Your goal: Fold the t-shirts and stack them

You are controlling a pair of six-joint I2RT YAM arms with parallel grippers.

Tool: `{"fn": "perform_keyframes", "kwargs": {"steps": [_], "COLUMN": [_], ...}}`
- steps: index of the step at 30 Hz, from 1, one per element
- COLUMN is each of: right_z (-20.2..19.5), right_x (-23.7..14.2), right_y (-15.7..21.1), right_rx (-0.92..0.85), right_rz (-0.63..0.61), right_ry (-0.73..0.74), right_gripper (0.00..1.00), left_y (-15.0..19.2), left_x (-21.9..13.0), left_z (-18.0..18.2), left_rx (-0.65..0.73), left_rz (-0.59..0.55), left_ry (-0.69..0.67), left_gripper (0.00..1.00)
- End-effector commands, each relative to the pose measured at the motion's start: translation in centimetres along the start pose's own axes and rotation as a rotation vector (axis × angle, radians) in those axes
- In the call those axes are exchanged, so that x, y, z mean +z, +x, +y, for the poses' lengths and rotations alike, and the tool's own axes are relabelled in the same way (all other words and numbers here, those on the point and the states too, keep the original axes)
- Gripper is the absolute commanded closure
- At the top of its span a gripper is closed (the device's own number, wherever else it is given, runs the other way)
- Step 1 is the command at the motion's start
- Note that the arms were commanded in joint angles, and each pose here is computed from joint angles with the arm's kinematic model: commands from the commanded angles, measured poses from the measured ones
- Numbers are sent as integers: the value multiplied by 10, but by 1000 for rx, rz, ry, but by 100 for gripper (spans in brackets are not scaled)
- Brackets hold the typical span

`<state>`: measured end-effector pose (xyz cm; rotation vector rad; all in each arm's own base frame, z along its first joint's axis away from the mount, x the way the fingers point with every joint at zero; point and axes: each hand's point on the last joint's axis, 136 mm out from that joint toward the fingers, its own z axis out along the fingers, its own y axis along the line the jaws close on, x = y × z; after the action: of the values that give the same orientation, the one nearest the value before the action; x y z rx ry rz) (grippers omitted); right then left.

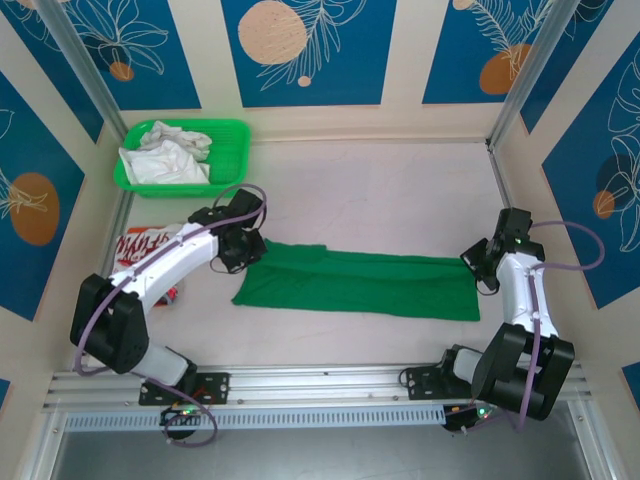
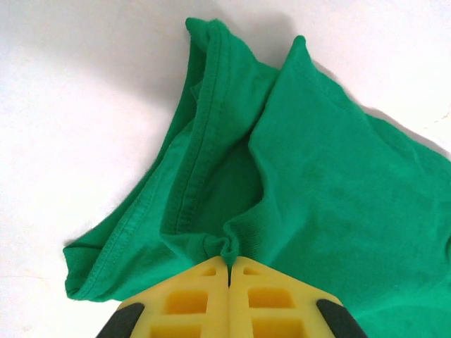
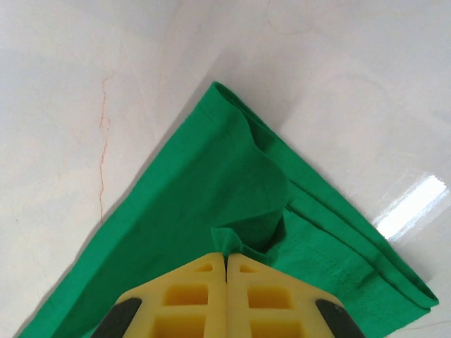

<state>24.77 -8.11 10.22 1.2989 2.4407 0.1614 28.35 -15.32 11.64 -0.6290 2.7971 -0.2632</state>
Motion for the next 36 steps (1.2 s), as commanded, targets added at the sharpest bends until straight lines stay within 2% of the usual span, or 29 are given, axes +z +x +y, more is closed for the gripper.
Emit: {"fn": "perform_keyframes", "kwargs": {"steps": [1,5,15,26,36], "right_z": [-7,-10,7,5,-5], "right_x": [-1,2,-18,-8,0], "right_y": [6,10,-9,-5,4], "right_rx": [18,18,-1,2,13], "right_rz": [16,29,-17,7,25], "right_ry": [19,22,-18,-8,23], "right_gripper": [100,100,100,100,100], "left_y": [16,21,-18,20,45], "left_x": [-2,0,-39,-39,12], "left_z": [12,2,-45,-14,21], "left_rx": [6,-2,74,18,5], "left_rz": [50,76,4,105,171], "left_ry": [-26,24,102,92,-24], "left_gripper": [100,100,100,100,100]}}
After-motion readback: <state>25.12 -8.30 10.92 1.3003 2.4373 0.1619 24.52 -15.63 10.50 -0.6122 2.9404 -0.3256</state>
